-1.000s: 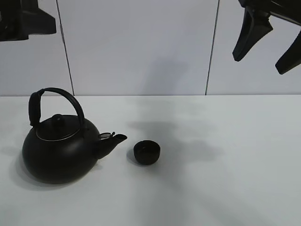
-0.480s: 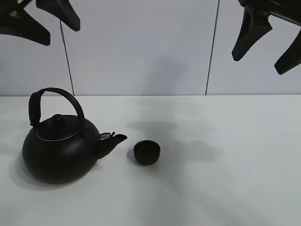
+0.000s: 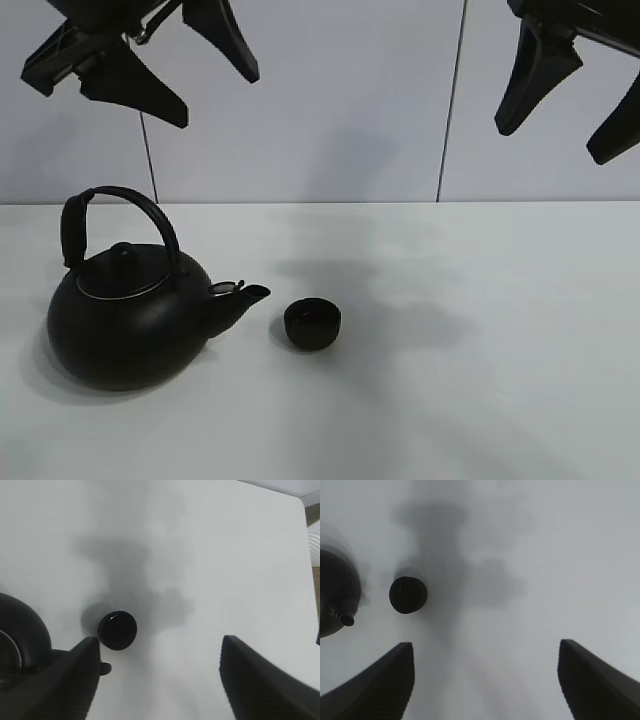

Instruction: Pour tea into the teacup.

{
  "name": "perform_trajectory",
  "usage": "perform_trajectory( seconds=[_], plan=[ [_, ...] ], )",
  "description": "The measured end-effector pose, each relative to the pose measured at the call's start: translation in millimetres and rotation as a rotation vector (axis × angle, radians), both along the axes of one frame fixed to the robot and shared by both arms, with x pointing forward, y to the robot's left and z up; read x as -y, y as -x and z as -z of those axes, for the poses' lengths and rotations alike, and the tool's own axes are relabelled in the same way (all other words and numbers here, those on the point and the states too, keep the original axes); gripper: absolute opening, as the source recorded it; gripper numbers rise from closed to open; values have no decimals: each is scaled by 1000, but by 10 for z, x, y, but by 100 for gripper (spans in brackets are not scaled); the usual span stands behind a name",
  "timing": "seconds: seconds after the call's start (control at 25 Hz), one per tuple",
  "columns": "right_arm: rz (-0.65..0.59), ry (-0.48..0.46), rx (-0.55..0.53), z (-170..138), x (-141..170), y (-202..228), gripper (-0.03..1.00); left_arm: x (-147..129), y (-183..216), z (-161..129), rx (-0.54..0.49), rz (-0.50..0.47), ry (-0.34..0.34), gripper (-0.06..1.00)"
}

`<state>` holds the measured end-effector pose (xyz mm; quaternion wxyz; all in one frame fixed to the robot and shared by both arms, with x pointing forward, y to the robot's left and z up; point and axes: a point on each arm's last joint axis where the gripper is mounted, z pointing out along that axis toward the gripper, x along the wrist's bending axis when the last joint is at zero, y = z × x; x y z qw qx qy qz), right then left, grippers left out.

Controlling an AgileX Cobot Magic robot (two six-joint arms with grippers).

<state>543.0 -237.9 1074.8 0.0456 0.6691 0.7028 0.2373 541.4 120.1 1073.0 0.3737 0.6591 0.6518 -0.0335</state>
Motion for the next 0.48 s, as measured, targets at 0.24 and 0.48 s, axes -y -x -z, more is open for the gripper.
perform_trajectory(
  seconds=[0.24, 0.48],
  plan=[
    [0, 0, 0, 0, 0, 0, 55, 24, 0, 3, -5, 13, 21, 53],
    [0, 0, 0, 0, 0, 0, 55, 25, 0, 3, -6, 13, 22, 53]
  ],
)
